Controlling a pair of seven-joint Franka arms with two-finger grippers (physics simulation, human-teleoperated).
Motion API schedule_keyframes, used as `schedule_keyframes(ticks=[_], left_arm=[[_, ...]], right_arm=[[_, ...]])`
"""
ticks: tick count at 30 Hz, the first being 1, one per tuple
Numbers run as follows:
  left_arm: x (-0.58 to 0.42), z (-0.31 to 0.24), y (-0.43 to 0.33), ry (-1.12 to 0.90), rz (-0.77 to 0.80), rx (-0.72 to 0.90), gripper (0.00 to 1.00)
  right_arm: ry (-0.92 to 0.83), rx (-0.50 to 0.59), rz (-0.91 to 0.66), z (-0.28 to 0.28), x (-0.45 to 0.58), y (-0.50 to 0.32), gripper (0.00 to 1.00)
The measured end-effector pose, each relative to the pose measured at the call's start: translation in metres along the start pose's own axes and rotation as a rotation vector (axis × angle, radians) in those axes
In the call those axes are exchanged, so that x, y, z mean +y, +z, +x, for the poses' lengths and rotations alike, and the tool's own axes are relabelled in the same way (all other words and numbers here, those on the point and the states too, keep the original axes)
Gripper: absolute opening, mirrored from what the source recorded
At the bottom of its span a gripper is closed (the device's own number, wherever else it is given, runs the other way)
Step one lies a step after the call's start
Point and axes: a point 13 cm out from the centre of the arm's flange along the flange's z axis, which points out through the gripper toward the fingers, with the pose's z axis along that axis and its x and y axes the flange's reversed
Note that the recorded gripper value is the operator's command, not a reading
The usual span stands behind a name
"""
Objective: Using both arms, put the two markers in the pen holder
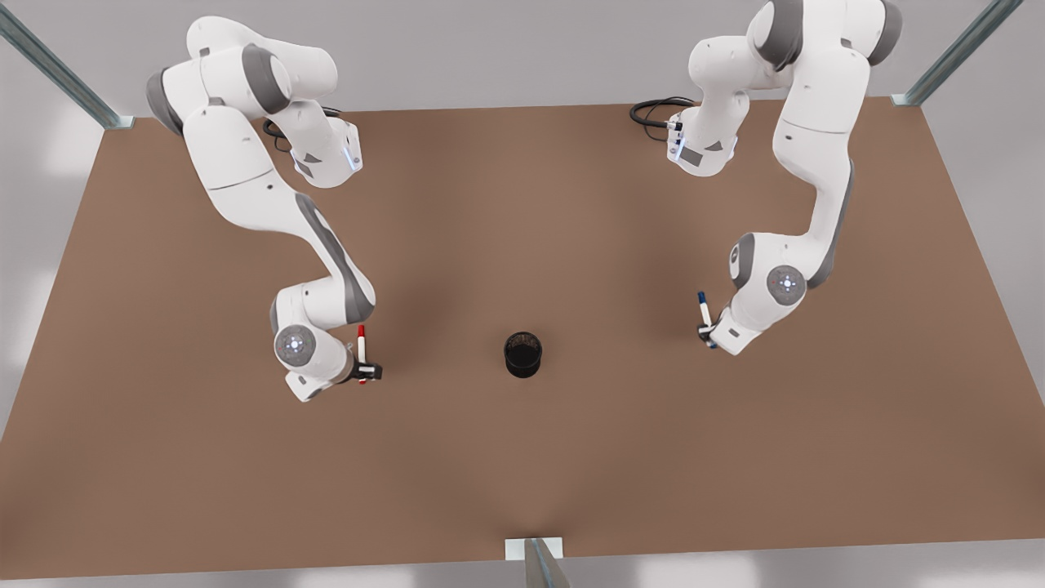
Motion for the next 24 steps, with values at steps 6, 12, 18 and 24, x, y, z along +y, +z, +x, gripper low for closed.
schedule_keyframes(ticks=[6, 12, 18, 24], left_arm=[[-0.097, -0.039, -0.095, 0.144, 0.053, -0.085, 0.21], [-0.259, -0.050, -0.184, 0.302, 0.200, -0.109, 0.21], [-0.366, -0.089, -0.197, 0.350, 0.346, -0.199, 0.21], [-0.427, -0.088, -0.178, 0.398, 0.418, -0.306, 0.21]], right_arm=[[0.005, -0.014, -0.003, -0.004, -0.001, 0.010, 0.63], [-0.014, -0.023, 0.007, -0.004, 0.002, 0.014, 0.58], [-0.018, -0.021, 0.010, -0.003, 0.003, 0.016, 0.54], [-0.019, -0.009, 0.015, 0.002, 0.002, 0.019, 0.40]])
